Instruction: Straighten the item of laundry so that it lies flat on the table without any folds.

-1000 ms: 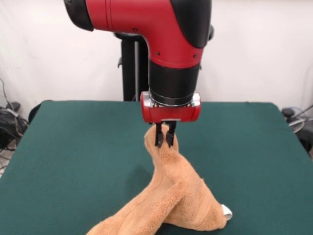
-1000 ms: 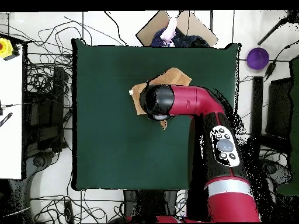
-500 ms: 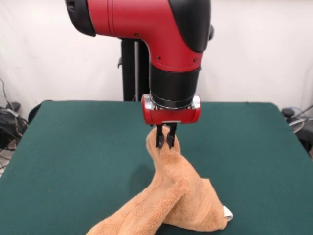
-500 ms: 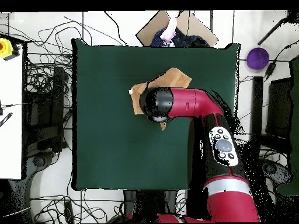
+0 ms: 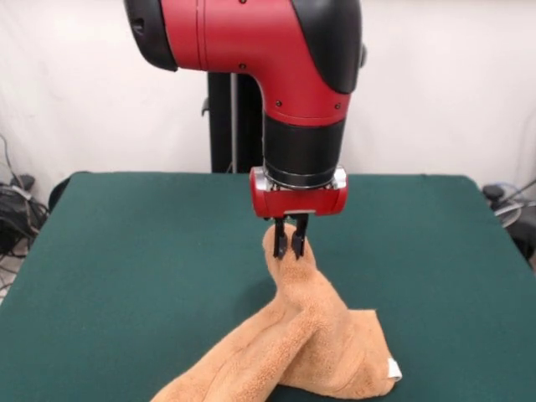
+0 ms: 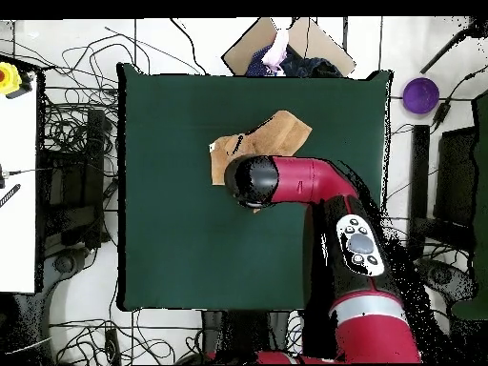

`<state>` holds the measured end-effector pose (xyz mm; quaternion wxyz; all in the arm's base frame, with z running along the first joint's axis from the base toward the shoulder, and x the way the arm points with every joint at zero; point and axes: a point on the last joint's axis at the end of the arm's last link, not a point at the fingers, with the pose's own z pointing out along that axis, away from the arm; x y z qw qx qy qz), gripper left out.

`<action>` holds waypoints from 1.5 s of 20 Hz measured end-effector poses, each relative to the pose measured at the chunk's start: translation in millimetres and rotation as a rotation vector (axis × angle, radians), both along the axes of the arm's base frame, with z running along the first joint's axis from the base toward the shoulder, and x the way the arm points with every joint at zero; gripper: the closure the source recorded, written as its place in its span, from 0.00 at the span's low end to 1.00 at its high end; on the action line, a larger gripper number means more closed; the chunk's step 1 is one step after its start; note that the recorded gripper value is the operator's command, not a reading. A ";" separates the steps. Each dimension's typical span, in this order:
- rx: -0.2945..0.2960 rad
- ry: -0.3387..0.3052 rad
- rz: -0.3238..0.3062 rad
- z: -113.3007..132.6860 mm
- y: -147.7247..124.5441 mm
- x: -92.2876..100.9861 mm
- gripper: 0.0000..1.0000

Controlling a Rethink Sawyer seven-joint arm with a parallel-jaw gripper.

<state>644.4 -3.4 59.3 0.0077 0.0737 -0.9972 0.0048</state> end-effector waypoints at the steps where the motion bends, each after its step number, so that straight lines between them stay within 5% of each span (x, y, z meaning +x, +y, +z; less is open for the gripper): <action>1: -0.001 -0.009 0.000 -3.3 0.1 -4.8 1.00; 30: 0.000 -0.068 0.012 -5.8 -1.0 -64.1 1.00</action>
